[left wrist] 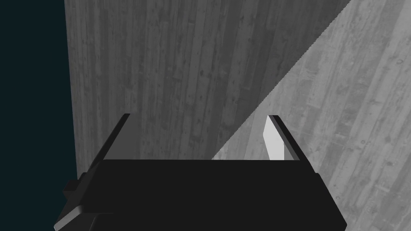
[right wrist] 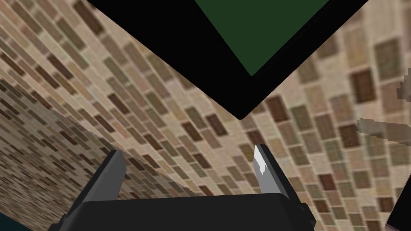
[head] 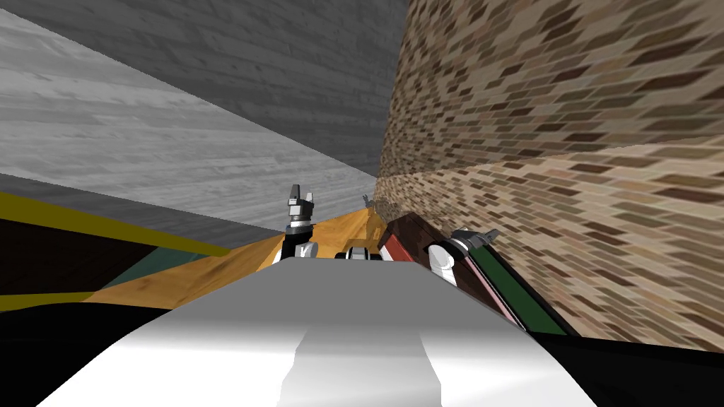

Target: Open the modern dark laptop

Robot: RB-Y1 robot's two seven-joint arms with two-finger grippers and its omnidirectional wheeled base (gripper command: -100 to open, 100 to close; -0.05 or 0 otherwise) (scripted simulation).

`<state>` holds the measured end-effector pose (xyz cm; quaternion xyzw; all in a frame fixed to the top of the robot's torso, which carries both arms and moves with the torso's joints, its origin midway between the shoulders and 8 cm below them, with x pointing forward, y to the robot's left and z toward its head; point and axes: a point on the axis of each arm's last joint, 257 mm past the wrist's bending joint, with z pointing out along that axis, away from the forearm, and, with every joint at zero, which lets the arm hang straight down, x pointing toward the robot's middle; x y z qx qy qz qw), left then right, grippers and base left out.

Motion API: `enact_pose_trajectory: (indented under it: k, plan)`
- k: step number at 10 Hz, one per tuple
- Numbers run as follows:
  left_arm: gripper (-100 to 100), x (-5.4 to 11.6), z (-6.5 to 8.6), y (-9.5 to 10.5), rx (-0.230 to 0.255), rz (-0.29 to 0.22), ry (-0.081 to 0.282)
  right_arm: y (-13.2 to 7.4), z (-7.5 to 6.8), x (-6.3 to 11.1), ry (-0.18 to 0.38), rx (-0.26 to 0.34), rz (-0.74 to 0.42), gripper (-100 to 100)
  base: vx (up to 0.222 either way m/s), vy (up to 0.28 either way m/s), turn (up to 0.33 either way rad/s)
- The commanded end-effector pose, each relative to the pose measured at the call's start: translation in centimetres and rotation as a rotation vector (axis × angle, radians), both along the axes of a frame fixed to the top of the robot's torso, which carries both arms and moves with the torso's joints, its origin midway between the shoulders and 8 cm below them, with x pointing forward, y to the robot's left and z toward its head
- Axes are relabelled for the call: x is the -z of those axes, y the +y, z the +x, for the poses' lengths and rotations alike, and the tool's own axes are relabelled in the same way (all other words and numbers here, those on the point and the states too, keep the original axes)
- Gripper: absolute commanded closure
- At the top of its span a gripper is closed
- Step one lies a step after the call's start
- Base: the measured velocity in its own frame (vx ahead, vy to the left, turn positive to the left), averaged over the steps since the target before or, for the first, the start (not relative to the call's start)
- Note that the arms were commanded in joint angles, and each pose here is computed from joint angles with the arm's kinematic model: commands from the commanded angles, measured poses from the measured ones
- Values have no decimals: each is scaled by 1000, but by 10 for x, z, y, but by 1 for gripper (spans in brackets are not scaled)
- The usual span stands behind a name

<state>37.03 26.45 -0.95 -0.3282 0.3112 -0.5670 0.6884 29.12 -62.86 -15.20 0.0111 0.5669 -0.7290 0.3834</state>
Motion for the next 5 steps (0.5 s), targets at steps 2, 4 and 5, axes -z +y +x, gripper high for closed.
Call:
enact_pose_trajectory:
  k: [2,4,5]
  plan:
    - [0,0,0,0,0,0,0,0,0,0,0,0,0,0,0,0,0]
    - [0,0,0,0,0,0,0,0,0,0,0,0,0,0,0,0,0]
    - [0,0,0,0,0,0,0,0,0,0,0,0,0,0,0,0,0]
